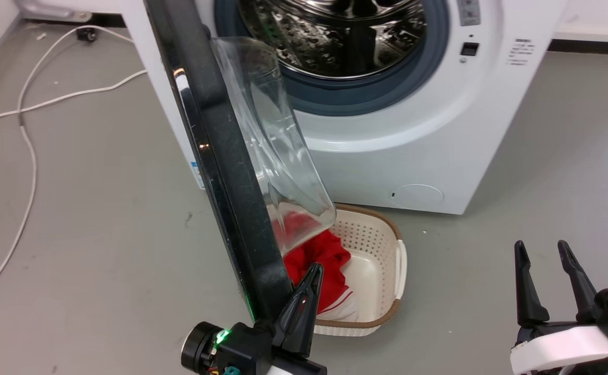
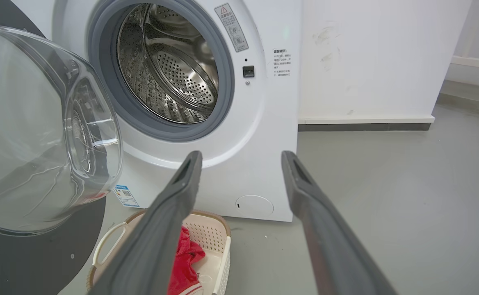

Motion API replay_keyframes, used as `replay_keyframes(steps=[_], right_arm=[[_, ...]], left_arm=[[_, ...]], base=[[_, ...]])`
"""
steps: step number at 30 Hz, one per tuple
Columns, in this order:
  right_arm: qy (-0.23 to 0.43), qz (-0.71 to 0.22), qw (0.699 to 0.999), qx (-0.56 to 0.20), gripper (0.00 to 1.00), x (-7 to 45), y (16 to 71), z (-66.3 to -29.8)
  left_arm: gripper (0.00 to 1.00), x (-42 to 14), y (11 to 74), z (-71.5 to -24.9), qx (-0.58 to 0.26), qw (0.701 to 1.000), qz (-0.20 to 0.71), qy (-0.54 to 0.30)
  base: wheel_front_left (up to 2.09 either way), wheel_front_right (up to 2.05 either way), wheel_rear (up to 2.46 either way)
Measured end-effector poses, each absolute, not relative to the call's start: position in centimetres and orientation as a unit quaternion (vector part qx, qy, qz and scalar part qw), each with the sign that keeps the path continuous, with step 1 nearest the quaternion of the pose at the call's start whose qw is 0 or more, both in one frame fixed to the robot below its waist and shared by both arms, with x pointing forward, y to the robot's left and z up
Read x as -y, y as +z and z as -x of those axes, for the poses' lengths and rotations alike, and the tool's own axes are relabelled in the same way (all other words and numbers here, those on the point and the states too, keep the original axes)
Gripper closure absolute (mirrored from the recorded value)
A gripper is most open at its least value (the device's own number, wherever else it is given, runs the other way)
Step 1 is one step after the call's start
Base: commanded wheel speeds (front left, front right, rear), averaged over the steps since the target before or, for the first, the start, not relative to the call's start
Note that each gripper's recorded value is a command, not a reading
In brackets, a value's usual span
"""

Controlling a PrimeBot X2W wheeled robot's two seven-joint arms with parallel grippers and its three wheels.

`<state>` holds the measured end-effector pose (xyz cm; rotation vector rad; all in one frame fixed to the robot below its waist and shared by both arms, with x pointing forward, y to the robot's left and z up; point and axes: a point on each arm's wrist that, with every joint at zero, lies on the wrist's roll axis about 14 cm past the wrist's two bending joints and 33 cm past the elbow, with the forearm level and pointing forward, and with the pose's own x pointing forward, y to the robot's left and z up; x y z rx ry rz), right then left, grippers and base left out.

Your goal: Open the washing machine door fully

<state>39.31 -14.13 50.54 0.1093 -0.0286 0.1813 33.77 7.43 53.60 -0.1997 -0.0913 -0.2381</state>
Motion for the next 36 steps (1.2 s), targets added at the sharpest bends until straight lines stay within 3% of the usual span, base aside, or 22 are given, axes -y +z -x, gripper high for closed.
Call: replay_keyframes(steps=[12, 24, 36], right_arm=[[0.153, -0.057, 0.987, 0.005, 0.0, 9.6, 50.2, -41.1], [0.223, -0.059, 0.973, 0.002, 0.0, 4.4, 50.4, -42.2], [0.239, -0.048, 0.97, -0.013, 0.0, 3.3, 49.6, -42.8]], left_arm=[[1.0, -12.0, 53.7, -31.9, 0.05, 0.994, 0.096, -0.027], [1.0, -20.5, 53.4, -29.2, 0.055, 0.989, 0.065, 0.117], [1.0, -27.6, 53.3, -28.5, 0.059, 0.975, 0.045, 0.209]], base=[[0.0, 0.0, 0.0], [0.0, 0.0, 0.0], [0.0, 0.0, 0.0]])
